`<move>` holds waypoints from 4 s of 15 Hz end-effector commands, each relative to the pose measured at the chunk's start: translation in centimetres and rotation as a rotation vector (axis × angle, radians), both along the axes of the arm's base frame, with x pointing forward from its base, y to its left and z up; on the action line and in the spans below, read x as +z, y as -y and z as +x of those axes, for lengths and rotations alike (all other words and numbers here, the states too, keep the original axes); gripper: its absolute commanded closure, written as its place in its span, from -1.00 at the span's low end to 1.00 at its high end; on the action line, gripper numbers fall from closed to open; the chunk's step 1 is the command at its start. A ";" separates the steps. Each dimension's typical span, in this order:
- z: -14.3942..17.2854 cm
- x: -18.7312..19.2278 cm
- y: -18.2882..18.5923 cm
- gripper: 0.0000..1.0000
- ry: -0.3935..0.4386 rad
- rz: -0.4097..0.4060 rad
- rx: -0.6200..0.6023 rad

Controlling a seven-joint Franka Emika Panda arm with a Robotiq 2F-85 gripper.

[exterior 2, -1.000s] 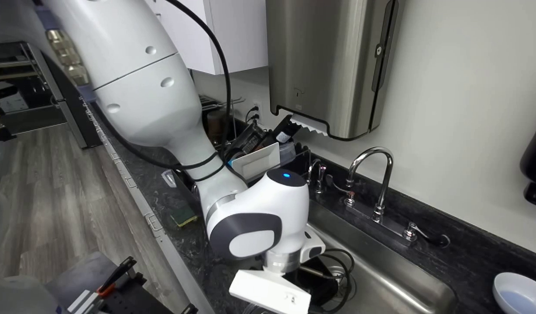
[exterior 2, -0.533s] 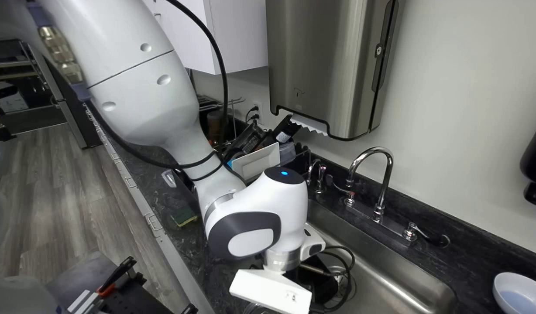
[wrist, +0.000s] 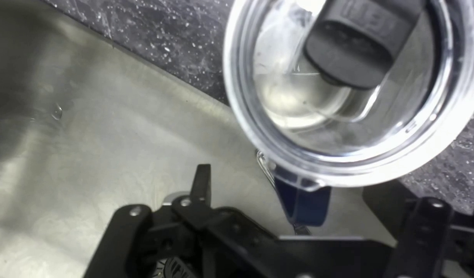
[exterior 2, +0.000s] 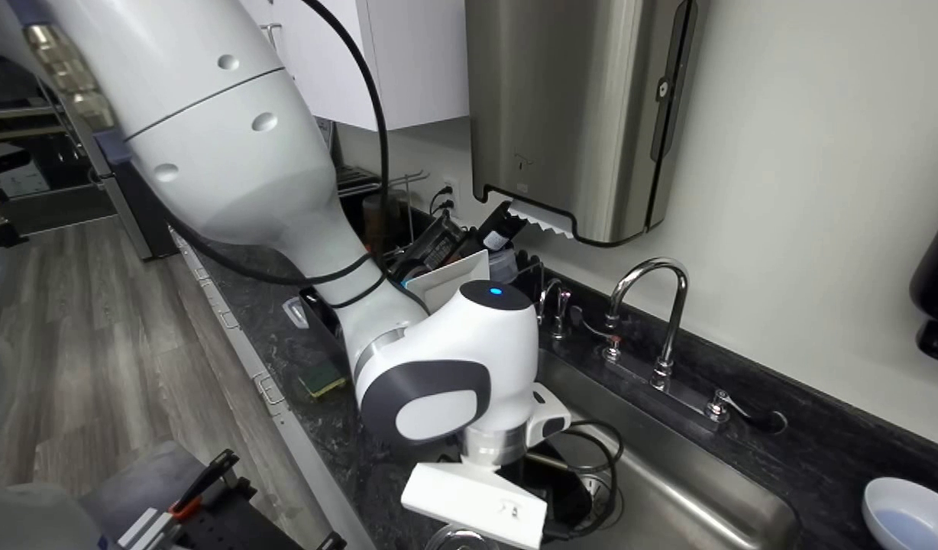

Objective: Put the blue object on the dish rack

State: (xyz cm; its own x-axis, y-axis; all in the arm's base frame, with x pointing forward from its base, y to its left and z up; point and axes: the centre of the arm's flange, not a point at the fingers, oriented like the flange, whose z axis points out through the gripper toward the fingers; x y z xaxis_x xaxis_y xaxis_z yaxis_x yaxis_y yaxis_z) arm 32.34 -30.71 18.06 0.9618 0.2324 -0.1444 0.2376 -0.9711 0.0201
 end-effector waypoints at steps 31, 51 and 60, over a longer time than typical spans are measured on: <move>0.4 1.8 1.1 -1.00 -0.014 0.018 -0.005; 0.2 2.8 -0.1 0.65 -0.021 0.044 0.011; 0.0 3.0 -0.2 0.91 -0.020 0.044 0.011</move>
